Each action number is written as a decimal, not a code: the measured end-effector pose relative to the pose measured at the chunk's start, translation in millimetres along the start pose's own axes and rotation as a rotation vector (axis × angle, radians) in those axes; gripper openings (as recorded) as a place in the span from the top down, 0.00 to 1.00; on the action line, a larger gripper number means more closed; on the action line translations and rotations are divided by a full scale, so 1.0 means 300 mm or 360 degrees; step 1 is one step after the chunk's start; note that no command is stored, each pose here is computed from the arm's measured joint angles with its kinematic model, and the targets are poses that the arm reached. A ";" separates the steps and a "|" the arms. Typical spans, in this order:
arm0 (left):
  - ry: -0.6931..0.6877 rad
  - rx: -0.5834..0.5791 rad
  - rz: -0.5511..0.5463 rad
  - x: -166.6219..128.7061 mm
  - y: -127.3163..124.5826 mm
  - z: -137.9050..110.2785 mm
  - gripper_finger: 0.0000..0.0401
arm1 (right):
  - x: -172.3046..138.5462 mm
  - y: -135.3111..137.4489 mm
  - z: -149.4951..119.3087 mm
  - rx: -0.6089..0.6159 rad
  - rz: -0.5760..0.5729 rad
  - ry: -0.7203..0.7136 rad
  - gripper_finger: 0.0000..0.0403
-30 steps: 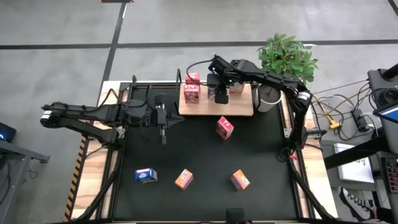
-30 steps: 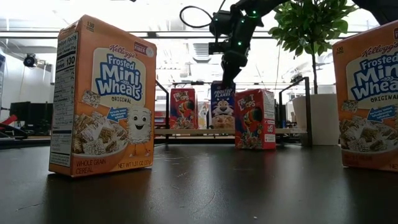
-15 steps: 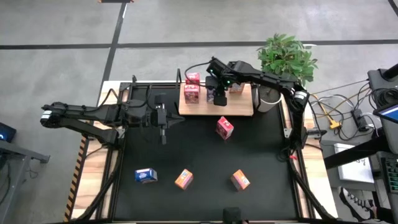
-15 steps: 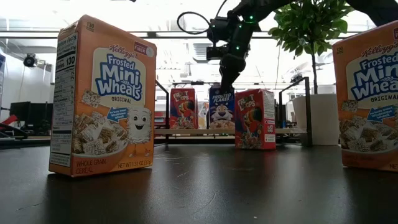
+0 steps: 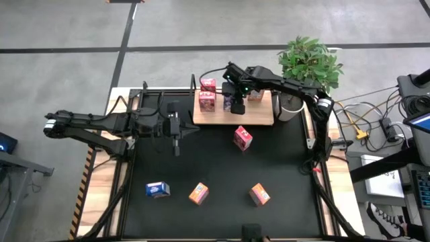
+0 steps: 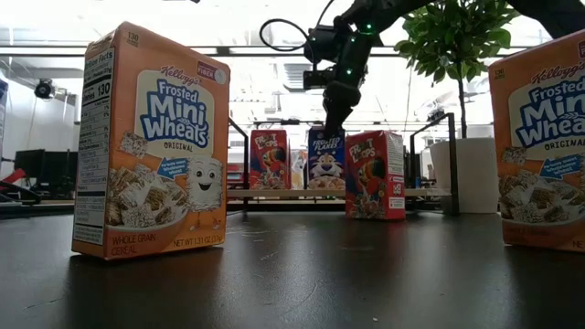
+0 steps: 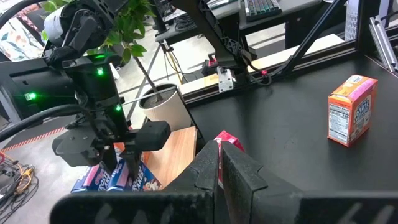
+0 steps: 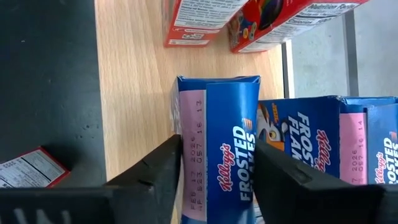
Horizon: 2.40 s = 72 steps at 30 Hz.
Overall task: Stack cereal on shelf
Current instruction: Put the top blue cereal box aligned with the other blue cereal box on the shelf, then put the red cereal box aligned with the other red cereal boxes on the shelf
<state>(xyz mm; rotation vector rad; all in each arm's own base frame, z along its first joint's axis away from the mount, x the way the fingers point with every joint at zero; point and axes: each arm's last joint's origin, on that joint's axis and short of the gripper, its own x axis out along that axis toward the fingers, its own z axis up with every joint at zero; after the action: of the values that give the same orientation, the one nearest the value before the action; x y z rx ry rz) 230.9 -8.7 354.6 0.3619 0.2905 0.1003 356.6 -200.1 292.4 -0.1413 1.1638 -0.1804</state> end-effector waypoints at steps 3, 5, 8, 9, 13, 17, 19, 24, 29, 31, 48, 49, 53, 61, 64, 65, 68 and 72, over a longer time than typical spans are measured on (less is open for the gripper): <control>0.0000 0.0000 0.0000 0.000 0.000 0.000 1.00 | 0.001 0.001 -0.001 0.0003 0.0001 0.0006 0.53; 0.0000 -0.0001 0.0000 0.000 0.000 0.000 1.00 | -0.001 0.001 -0.002 0.0004 -0.0002 0.0006 0.49; 0.0000 -0.0011 0.0000 0.000 0.000 0.000 1.00 | -0.023 0.001 -0.002 0.0008 -0.0011 -0.0011 0.45; 0.0000 -0.0013 0.0000 0.000 0.000 0.000 1.00 | -0.036 0.001 -0.001 0.0015 -0.0014 -0.0017 0.45; 0.0000 -0.0023 0.0000 0.000 0.000 0.000 1.00 | -0.093 0.000 0.006 0.0054 -0.0031 -0.0055 0.46; 0.0000 -0.0024 0.0000 0.000 0.000 0.000 1.00 | -0.129 -0.003 0.014 0.0100 -0.0050 -0.0108 0.51; 0.0001 -0.0024 0.0000 0.000 0.000 0.000 1.00 | -0.129 -0.005 0.019 0.0108 -0.0055 -0.0131 0.58; 0.0000 -0.0044 -0.0001 0.000 0.000 0.000 1.00 | -0.087 -0.005 0.019 0.0123 -0.0054 -0.0135 0.79; 0.0000 -0.0065 -0.0001 0.000 0.000 0.000 1.00 | -0.057 -0.003 0.014 0.0089 -0.0057 -0.0113 0.96; 0.0000 -0.0071 0.0000 0.000 0.000 0.000 1.00 | -0.051 -0.002 0.011 0.0067 -0.0047 -0.0091 0.97; 0.0000 -0.0078 0.0000 0.000 0.000 0.000 1.00 | -0.063 -0.003 0.001 0.0000 -0.0112 -0.0028 0.97; 0.0001 -0.0078 -0.0001 0.000 0.000 0.000 1.00 | -0.063 -0.003 0.001 0.0002 -0.0120 -0.0023 0.97; 0.0001 -0.0078 0.0000 0.000 0.000 0.000 1.00 | -0.063 -0.003 0.001 0.0014 -0.0114 -0.0029 0.97; 0.0002 -0.0078 -0.0001 0.001 0.000 -0.001 1.00 | -0.071 0.000 0.003 0.0015 -0.0115 -0.0039 0.97; 0.0003 -0.0077 -0.0001 0.001 -0.001 -0.002 1.00 | -0.084 0.004 0.004 0.0012 -0.0120 -0.0053 0.97; 0.0003 -0.0078 -0.0001 0.001 -0.001 -0.002 1.00 | -0.089 0.005 0.004 0.0012 -0.0123 -0.0058 0.97; 0.0003 -0.0078 -0.0001 0.001 -0.001 -0.001 1.00 | -0.111 0.009 0.005 0.0013 -0.0132 -0.0084 0.97; 0.0006 -0.0076 -0.0003 0.003 -0.002 -0.002 1.00 | -0.152 0.023 0.009 0.0045 -0.0146 -0.0132 0.97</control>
<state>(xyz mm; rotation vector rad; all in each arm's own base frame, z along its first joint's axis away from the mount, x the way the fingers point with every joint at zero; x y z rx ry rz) 231.6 -8.8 353.6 0.3139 0.2914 0.1062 342.0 -183.7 332.8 -0.1758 1.0725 -0.2692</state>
